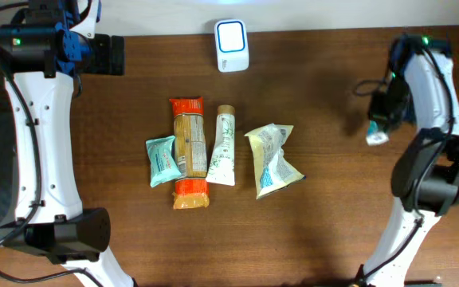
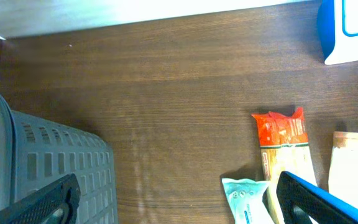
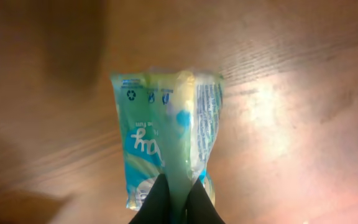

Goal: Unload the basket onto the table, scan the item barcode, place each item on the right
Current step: 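Lower the tissue pack to the table at right and release, then grasp the crumpled snack bag with the right gripper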

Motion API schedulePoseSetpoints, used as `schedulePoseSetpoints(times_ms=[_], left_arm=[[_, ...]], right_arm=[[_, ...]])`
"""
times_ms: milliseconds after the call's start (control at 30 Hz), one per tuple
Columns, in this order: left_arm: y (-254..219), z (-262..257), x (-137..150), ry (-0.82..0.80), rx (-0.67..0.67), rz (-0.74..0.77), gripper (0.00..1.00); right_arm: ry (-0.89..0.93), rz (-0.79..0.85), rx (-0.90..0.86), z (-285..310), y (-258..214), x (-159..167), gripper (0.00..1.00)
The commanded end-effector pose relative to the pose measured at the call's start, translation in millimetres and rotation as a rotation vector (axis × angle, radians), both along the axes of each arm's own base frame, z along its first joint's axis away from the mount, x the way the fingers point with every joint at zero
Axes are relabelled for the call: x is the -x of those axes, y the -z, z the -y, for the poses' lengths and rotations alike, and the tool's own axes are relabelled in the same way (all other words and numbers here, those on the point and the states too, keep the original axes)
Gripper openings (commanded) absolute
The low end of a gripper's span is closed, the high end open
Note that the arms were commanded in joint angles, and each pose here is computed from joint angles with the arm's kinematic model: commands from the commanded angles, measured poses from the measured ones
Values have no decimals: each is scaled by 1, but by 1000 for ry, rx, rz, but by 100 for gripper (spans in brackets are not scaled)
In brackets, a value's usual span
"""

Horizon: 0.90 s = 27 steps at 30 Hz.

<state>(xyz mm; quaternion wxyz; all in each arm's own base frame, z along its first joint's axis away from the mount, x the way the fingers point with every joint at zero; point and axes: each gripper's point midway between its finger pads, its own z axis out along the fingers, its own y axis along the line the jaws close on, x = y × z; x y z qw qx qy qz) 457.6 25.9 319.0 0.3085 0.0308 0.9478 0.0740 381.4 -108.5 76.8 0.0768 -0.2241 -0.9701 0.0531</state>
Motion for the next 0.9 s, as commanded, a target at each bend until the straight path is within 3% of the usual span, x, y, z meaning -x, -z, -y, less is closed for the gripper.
schedulePoseSetpoints(times_ms=[0, 33, 67, 100, 233, 333, 500, 733, 800, 867], left_arm=[[-12, 0, 5, 13, -8, 27, 99], [-12, 0, 5, 13, -8, 27, 99], [-12, 0, 5, 13, -7, 27, 99], [-12, 0, 5, 13, -8, 27, 99], [-12, 0, 6, 13, -8, 23, 99], [-9, 1, 9, 15, -7, 4, 99], [-9, 1, 9, 15, -7, 3, 99], [-9, 2, 9, 17, -7, 3, 99], [-8, 2, 9, 18, -7, 2, 99], [-8, 2, 9, 17, -7, 2, 99]], right_arm=[[91, -13, -69, 13, 18, 17, 20], [109, -10, -80, 16, 18, 18, 58], [98, -10, -85, 18, 16, 19, 90], [51, 10, -128, 12, 12, 14, 99], [-203, 261, -528, -61, -56, -28, 99], [-404, 323, -644, -114, -73, -38, 99], [-663, 233, -672, -199, -28, -24, 99], [-658, 220, -883, -251, 29, 7, 100], [-670, 199, -893, -258, 41, 17, 89], [-686, 198, -894, -264, 45, 20, 68]])
